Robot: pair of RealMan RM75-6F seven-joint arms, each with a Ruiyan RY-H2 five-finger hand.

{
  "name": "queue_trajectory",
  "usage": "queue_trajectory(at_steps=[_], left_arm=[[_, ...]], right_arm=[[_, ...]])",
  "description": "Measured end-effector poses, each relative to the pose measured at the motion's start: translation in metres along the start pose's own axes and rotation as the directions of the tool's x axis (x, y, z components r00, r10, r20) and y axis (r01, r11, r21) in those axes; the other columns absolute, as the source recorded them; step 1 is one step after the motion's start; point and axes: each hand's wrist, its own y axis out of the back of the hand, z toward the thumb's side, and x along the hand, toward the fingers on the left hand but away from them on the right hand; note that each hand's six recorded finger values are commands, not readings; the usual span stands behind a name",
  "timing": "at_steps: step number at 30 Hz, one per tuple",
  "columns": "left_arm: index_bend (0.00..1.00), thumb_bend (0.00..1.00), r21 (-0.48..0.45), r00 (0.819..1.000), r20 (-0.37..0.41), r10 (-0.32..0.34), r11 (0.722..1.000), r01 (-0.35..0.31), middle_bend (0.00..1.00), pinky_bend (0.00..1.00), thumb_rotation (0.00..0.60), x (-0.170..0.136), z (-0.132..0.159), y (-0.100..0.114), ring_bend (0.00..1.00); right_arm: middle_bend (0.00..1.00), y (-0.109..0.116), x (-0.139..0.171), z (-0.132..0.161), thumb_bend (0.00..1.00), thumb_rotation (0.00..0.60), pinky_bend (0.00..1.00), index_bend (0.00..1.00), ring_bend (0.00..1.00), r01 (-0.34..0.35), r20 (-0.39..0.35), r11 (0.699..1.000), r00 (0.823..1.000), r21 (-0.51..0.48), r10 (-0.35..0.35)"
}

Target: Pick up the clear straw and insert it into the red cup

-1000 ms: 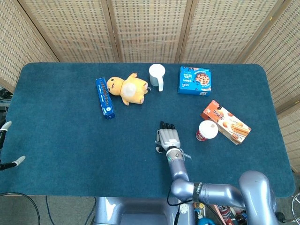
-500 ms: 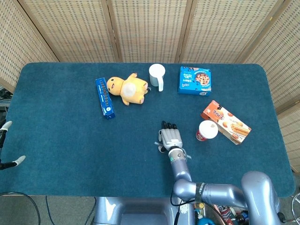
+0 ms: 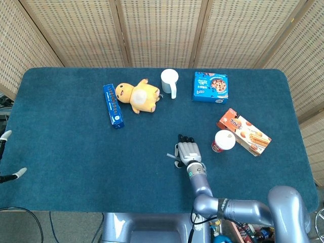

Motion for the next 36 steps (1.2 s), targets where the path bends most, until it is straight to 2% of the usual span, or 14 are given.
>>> queue_trajectory(at_steps=[8, 15, 21, 24, 30, 36], left_arm=[[0.0, 0.15, -0.001, 1.0, -0.002, -0.003, 1.0, 0.003, 0.0, 0.0, 0.6, 0.001, 0.0, -0.001, 0.0], [0.0, 0.15, -0.003, 1.0, -0.003, -0.005, 1.0, 0.005, 0.0, 0.0, 0.6, 0.001, 0.0, -0.001, 0.0], [0.0, 0.15, -0.005, 1.0, -0.001, -0.011, 1.0, 0.011, 0.0, 0.0, 0.6, 0.002, 0.0, -0.002, 0.0], [0.0, 0.15, -0.005, 1.0, 0.002, -0.013, 1.0, 0.013, 0.0, 0.0, 0.6, 0.002, 0.001, -0.002, 0.0], [0.0, 0.15, 0.001, 1.0, 0.007, -0.02, 1.0, 0.02, 0.0, 0.0, 0.6, 0.002, 0.002, -0.004, 0.0], [0.0, 0.15, 0.004, 1.0, 0.002, -0.022, 1.0, 0.022, 0.0, 0.0, 0.6, 0.003, 0.003, -0.005, 0.0]], right_arm=[[0.0, -0.003, 0.0, -0.004, 0.49, 0.6, 0.0, 0.62, 0.0, 0.009, -0.024, 1.0, 1.0, -0.007, -0.009], [0.0, -0.004, 0.004, 0.001, 0.5, 0.6, 0.0, 0.64, 0.0, 0.01, -0.054, 1.0, 0.998, -0.019, -0.011], [0.0, 0.007, 0.013, 0.018, 0.51, 0.6, 0.0, 0.65, 0.0, 0.023, -0.132, 0.997, 0.991, -0.07, -0.033], [0.0, 0.017, 0.022, 0.03, 0.51, 0.6, 0.0, 0.65, 0.0, 0.022, -0.196, 0.991, 0.979, -0.134, -0.049], [0.0, 0.047, 0.039, 0.049, 0.51, 0.6, 0.0, 0.66, 0.0, 0.034, -0.31, 0.967, 0.944, -0.251, -0.113], [0.0, 0.092, 0.055, 0.056, 0.51, 0.6, 0.0, 0.67, 0.0, 0.034, -0.372, 0.91, 0.906, -0.412, -0.202]])
